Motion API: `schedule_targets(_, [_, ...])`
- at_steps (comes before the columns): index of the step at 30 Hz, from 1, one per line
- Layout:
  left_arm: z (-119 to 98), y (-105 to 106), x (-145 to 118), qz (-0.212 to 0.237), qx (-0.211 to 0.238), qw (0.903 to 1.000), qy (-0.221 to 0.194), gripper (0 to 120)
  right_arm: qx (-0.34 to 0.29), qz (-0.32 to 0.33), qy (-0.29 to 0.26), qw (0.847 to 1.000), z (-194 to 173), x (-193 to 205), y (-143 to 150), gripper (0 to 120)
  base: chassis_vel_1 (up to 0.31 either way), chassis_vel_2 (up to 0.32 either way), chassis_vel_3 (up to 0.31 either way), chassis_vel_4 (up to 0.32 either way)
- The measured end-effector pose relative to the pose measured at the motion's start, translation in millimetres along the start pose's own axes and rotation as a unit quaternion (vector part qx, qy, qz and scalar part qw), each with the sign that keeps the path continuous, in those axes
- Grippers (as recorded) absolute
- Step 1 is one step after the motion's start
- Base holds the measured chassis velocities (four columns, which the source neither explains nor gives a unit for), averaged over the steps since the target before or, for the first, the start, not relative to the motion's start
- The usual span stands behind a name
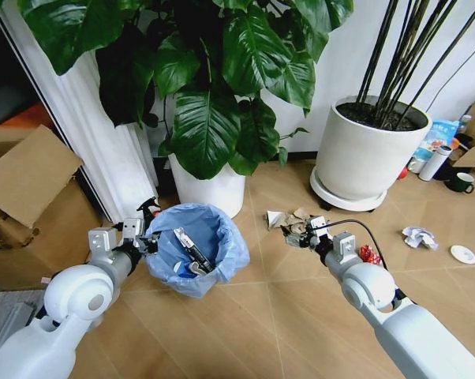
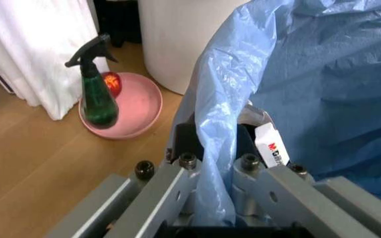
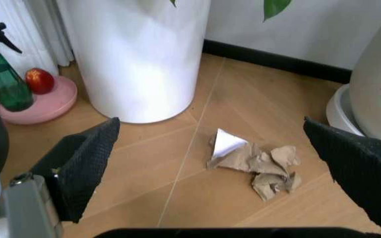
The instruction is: Pick up the trash bin and place the garbage on the floor into it.
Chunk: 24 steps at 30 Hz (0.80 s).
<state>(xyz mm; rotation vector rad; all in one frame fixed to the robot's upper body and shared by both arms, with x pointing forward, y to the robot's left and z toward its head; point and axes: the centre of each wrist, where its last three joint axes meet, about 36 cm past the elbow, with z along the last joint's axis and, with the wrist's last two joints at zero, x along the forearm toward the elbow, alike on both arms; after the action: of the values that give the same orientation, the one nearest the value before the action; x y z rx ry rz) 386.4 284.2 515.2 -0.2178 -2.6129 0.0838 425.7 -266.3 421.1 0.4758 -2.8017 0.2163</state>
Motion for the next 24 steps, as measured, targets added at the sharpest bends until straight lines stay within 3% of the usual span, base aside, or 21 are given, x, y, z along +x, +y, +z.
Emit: schedule_targets(24, [0.3,2.1,-3.5,0.000,0.003,1.0000,0.001,0,0.002,-0.001,0.002,1.000,2.8,-8.3,0.5,100,-0.077,0.072,0.070,-0.079])
